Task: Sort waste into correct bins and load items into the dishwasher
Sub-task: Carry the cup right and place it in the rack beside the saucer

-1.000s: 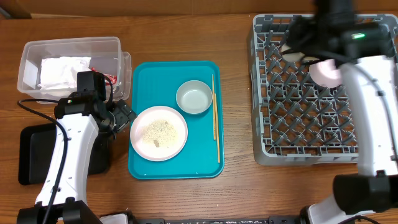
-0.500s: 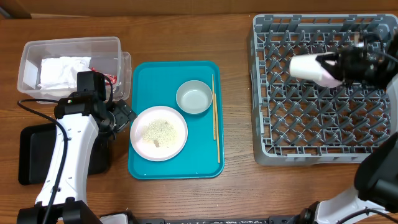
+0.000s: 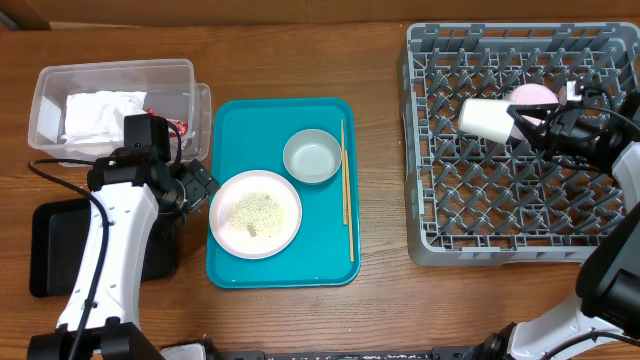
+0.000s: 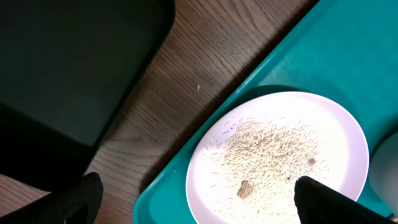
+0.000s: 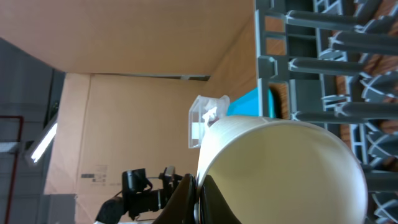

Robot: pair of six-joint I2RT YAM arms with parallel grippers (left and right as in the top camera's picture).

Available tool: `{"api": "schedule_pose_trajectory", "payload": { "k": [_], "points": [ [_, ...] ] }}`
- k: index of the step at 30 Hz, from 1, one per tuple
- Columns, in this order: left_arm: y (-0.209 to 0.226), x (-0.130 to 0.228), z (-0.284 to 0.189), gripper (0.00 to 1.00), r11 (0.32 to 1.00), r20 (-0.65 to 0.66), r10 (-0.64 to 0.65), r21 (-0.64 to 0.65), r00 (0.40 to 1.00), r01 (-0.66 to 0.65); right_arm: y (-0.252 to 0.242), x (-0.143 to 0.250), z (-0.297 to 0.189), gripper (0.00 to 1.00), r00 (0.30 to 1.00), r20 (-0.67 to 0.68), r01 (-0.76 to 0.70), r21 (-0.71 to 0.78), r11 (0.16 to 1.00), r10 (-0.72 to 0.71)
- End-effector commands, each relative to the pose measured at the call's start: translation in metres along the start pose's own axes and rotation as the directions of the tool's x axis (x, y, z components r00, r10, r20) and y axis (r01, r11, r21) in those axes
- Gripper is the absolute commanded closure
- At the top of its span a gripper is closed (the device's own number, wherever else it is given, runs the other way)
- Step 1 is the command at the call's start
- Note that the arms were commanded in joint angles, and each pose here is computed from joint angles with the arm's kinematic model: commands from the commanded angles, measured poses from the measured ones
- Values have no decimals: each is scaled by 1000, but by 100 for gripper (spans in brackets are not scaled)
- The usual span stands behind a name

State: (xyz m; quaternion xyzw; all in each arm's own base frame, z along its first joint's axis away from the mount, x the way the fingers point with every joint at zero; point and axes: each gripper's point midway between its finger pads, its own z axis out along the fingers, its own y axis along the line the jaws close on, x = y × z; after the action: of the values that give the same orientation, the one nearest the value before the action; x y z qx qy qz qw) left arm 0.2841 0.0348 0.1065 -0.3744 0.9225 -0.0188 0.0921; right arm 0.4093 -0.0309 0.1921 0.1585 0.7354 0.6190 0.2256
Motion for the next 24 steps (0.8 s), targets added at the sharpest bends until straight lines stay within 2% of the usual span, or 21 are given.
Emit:
{"api": "schedule_pose_trajectory", "payload": {
  "k": [1,4,14,24],
  "points": [
    [1,0,-1,0,1000,-1,-17,3,1000,17,4,3,3,96,1000,-17,-26,-32,999,26],
    [1,0,-1,0,1000,-1,-17,3,1000,17,-12,1,5,96,996,9,-92,59,994,92],
    [1,0,-1,0,1000,-1,-17,3,1000,17,-13,12,33,96,997,-51,-47,83,995,52],
    [1,0,-1,0,1000,-2,-17,3,1000,17,-29,5,29,96,998,-9,-52,176,983,54]
  ]
}}
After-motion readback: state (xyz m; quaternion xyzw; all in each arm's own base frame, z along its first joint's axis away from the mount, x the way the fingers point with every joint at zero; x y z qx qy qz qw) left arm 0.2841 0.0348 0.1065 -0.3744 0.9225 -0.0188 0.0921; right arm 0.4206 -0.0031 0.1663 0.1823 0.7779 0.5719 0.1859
